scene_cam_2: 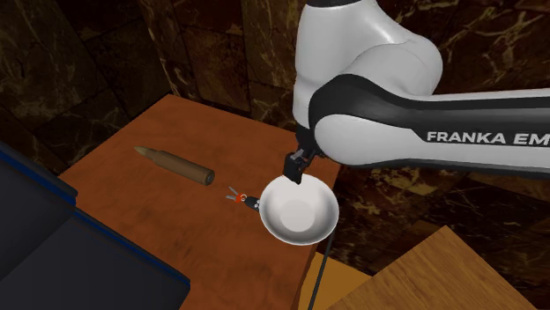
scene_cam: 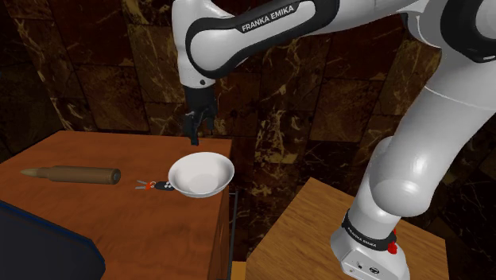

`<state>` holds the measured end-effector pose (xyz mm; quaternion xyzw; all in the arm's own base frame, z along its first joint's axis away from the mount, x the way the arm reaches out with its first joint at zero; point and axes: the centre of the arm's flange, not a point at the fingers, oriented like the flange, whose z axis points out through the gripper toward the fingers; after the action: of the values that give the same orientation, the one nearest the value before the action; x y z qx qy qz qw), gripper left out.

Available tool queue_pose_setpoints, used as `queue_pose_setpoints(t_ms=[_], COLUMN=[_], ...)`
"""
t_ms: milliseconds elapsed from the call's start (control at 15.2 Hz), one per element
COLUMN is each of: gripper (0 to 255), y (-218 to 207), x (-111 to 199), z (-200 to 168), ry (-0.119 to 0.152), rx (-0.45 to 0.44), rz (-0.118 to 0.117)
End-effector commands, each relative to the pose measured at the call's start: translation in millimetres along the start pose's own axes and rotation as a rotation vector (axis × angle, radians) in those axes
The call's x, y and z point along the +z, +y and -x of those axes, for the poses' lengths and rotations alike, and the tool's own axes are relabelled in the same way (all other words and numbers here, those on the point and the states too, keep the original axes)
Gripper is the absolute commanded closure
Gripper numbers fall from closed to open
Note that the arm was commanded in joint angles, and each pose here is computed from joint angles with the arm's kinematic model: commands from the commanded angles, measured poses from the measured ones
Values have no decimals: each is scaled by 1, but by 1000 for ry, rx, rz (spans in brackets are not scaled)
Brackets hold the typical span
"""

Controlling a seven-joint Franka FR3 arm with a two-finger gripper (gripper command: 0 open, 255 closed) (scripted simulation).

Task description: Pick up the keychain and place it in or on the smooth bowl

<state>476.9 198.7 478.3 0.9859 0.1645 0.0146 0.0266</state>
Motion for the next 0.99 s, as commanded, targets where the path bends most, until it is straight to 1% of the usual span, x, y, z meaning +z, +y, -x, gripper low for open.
queue_pose_setpoints(t_ms=[0, 792, 924], gripper=[0, 0, 0], y=[-12, -98, -100], x=[14, 103, 110], z=[-19, -122, -124], ry=[-8, -58, -59], rx=[-11, -79, -80], rz=[-7, -45, -45])
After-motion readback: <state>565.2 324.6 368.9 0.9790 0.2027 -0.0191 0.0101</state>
